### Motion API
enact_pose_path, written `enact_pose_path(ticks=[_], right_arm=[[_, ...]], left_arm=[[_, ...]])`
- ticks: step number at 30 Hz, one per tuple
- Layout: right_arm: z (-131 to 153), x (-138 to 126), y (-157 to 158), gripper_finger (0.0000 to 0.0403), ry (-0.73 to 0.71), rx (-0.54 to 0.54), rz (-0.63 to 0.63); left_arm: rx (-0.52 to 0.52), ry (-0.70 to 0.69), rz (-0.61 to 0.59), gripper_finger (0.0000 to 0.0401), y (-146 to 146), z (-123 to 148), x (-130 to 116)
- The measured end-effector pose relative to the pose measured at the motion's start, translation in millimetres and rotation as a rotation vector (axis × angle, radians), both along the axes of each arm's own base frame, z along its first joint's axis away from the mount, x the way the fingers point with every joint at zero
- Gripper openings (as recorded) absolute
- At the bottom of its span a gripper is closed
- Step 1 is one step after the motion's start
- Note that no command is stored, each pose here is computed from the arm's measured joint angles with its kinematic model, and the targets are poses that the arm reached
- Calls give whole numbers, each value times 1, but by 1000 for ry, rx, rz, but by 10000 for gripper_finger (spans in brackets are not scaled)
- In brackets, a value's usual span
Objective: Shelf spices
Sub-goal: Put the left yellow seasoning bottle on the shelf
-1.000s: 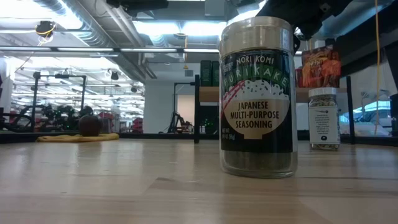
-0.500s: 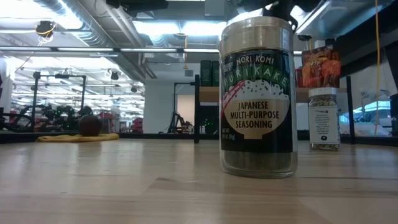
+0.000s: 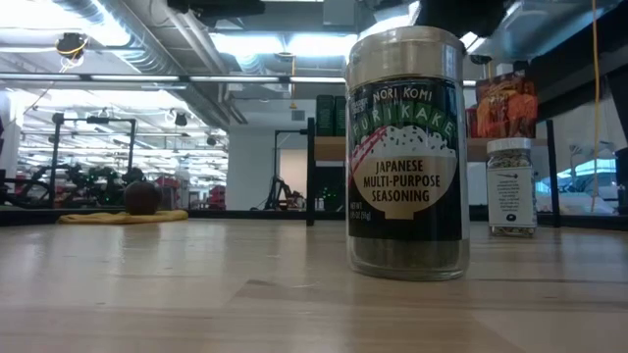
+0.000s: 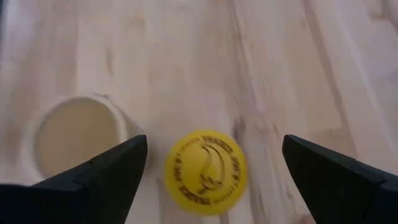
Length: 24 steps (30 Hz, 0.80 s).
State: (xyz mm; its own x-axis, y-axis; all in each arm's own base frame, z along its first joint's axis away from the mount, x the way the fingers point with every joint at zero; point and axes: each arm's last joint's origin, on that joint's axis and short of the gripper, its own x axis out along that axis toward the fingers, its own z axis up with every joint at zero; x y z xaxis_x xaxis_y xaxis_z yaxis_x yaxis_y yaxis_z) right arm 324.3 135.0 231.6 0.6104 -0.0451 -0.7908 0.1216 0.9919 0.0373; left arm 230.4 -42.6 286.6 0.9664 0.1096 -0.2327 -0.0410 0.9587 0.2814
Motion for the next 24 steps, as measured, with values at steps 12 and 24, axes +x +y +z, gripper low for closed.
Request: enact_pose_path(ticks=[12, 24], right_arm=[[-28, 3, 1, 370, 127, -39, -26], [-29, 3, 0, 232, 125, -60, -13]], left_arm=[[1, -1, 0, 150, 0, 0, 0], [3, -1, -1, 150, 0, 0, 0]])
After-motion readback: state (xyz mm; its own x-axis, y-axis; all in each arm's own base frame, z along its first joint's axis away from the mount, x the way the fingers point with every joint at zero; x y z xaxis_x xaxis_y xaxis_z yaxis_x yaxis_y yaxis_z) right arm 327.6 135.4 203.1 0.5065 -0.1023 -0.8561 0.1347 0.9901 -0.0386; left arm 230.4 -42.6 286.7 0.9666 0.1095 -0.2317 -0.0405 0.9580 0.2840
